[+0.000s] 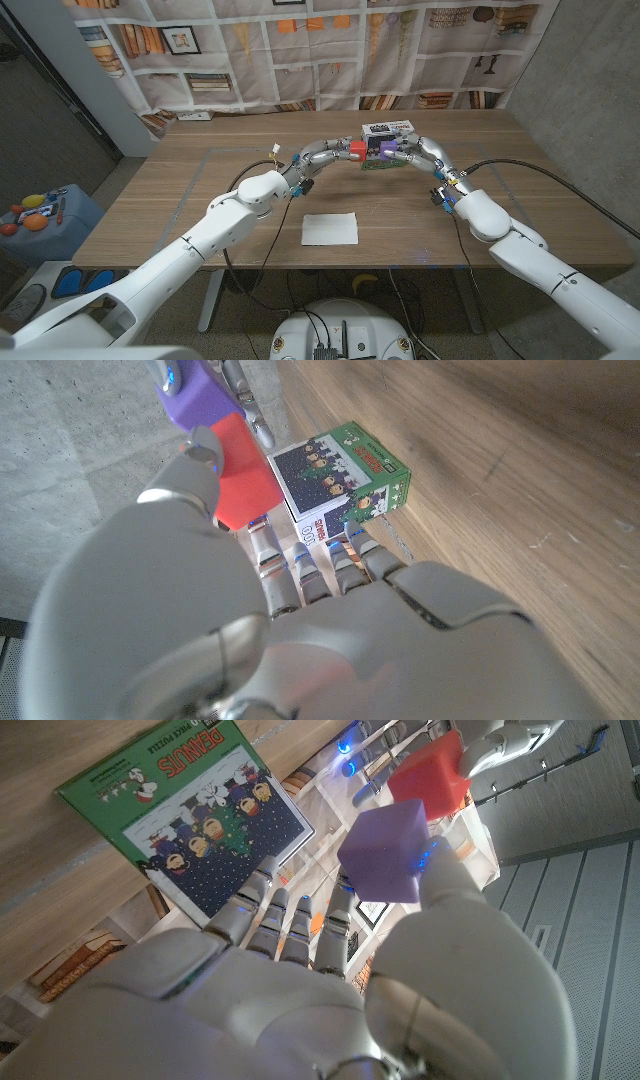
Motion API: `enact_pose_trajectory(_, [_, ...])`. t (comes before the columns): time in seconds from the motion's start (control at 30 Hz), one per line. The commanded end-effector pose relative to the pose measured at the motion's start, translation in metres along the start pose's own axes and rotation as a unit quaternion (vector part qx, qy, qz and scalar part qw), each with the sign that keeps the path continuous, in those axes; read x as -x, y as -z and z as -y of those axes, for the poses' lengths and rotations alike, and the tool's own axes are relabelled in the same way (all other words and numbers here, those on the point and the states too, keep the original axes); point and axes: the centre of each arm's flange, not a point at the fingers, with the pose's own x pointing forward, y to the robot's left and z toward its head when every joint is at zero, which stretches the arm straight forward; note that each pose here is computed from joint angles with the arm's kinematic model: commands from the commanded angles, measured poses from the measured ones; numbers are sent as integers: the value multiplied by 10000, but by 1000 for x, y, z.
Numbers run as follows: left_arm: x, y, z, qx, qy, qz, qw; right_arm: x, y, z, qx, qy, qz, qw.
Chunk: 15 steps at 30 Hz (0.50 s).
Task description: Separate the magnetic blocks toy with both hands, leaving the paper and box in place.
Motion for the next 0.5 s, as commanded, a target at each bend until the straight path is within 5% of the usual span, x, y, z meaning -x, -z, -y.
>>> enact_pose_trajectory(0.03, [16,-16,-21,-666,-118,-201,9975,10,-3,14,378,-24,-140,9992])
enact_pose_trajectory(0.5, [23,-30,-36,-1844,-45,-522,9815,15,-11,20,1131,-153,-325,9929])
